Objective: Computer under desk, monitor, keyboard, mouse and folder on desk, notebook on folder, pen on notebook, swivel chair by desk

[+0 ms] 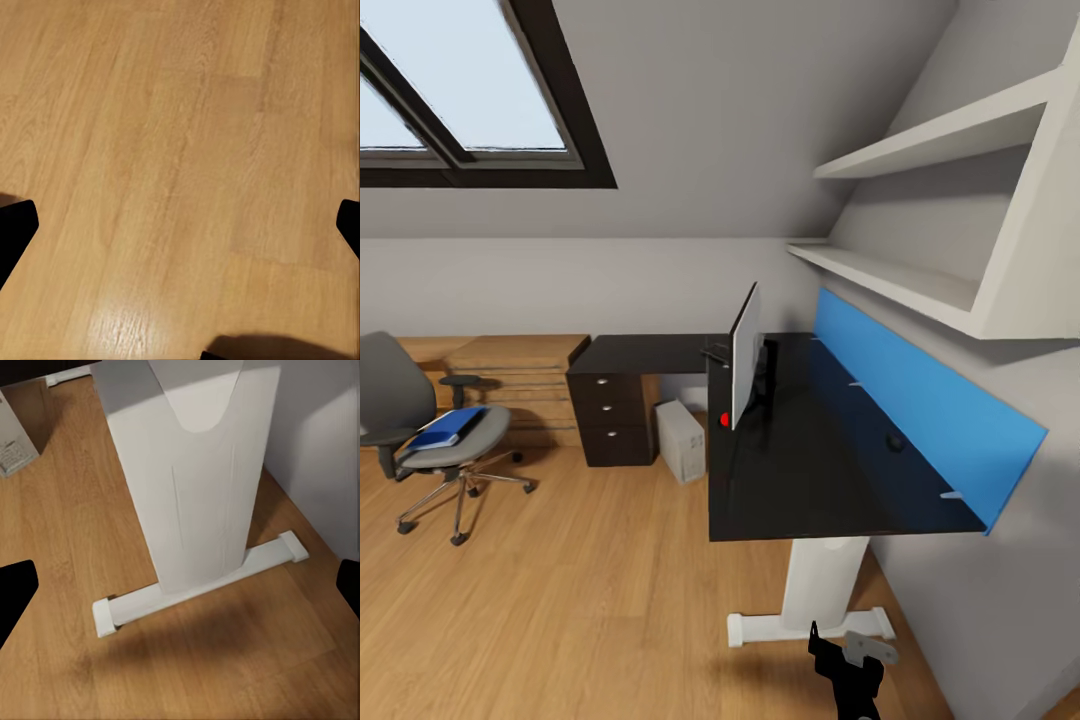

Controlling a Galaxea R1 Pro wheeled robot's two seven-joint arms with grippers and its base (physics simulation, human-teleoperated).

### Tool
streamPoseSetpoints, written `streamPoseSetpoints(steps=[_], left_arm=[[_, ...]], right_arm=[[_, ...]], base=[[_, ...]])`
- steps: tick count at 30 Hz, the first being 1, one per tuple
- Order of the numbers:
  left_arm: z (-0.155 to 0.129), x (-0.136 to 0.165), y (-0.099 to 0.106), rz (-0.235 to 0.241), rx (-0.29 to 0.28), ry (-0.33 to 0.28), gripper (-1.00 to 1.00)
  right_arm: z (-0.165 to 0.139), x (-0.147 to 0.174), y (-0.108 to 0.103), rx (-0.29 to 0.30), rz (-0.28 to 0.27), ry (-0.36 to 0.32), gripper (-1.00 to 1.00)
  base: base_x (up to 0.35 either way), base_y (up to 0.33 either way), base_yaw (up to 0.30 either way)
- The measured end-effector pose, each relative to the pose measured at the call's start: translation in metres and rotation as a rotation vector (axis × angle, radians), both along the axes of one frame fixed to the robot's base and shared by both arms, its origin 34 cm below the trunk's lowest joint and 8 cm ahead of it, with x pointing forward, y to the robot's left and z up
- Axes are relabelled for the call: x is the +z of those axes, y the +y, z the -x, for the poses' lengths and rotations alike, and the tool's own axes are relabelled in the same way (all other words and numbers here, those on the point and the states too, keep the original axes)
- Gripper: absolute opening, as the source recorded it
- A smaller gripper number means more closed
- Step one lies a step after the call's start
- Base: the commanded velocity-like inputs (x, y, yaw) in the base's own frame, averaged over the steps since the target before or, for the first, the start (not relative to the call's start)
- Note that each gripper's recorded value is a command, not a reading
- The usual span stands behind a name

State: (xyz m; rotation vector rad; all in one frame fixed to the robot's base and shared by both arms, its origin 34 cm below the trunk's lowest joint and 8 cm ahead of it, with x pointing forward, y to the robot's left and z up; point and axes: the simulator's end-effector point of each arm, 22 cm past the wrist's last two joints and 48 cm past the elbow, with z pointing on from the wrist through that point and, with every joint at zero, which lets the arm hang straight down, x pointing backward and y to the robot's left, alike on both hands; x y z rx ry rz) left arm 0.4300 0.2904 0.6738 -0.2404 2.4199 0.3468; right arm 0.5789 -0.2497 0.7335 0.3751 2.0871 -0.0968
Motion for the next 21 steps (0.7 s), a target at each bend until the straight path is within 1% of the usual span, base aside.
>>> streamPoseSetpoints(steps=[8, 11, 15, 19, 21], left_arm=[[-0.001, 0.010, 0.000, 0.001, -0.001, -0.022, 1.00], [0.000, 0.013, 0.000, 0.002, -0.003, -0.024, 1.00], [0.002, 0.016, 0.000, 0.002, -0.003, -0.023, 1.00], [0.004, 0.020, 0.000, 0.002, -0.001, -0.022, 1.00], [0.005, 0.020, 0.000, 0.002, -0.001, -0.019, 1.00]], right_arm=[[0.002, 0.008, 0.002, 0.001, -0.001, -0.004, 1.00], [0.002, 0.013, 0.001, -0.002, 0.001, -0.011, 1.00], [-0.001, 0.025, -0.003, -0.013, 0.010, -0.054, 1.00], [-0.012, 0.047, -0.007, -0.027, 0.021, -0.136, 1.00], [-0.025, 0.063, -0.009, -0.036, 0.023, -0.188, 1.00]], base=[[-0.004, -0.026, 0.000], [-0.125, -0.042, 0.000], [-0.239, -0.053, 0.000], [-0.125, -0.020, 0.000], [-0.043, -0.007, 0.000]])
